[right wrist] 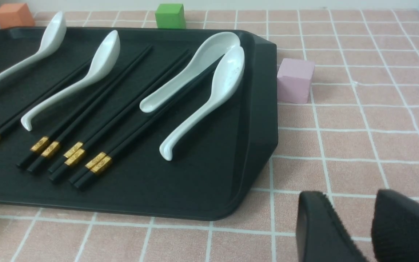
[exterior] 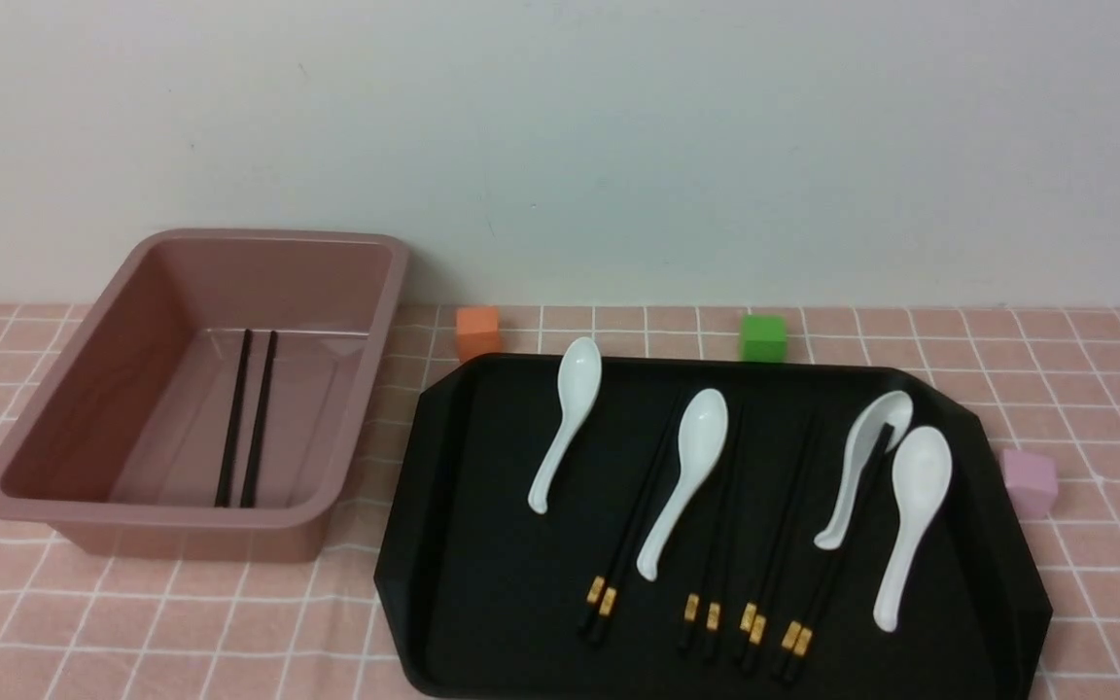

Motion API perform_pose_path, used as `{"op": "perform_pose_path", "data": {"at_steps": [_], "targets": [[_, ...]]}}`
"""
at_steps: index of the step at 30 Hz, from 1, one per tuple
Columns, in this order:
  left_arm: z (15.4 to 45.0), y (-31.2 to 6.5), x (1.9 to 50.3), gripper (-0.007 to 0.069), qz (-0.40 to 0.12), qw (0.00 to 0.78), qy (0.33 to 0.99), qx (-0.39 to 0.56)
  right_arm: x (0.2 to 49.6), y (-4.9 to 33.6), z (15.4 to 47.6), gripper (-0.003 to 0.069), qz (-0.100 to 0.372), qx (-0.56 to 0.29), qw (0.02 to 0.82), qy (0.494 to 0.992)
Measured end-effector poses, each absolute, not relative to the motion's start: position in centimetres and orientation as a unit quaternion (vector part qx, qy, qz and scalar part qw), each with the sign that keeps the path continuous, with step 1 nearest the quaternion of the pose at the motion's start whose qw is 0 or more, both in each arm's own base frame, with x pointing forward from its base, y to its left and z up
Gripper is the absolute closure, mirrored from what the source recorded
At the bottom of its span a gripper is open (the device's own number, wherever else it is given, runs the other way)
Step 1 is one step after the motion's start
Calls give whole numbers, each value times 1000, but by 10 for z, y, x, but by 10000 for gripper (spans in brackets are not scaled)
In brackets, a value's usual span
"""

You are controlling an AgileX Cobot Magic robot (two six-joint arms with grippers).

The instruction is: On pink tablecloth take chopsticks from black tray and put them in box.

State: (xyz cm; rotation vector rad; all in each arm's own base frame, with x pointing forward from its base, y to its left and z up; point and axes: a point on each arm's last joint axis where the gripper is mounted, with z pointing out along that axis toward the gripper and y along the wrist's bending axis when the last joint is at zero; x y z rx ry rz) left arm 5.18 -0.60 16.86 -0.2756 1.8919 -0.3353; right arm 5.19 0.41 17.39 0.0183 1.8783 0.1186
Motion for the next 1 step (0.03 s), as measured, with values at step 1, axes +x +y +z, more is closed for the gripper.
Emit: {"op": "perform_pose_path", "data": {"at_steps": [1], "targets": [[169,-6,52,617,-143,565,804,-117,52,4,174,419,51,8,589,807]]}}
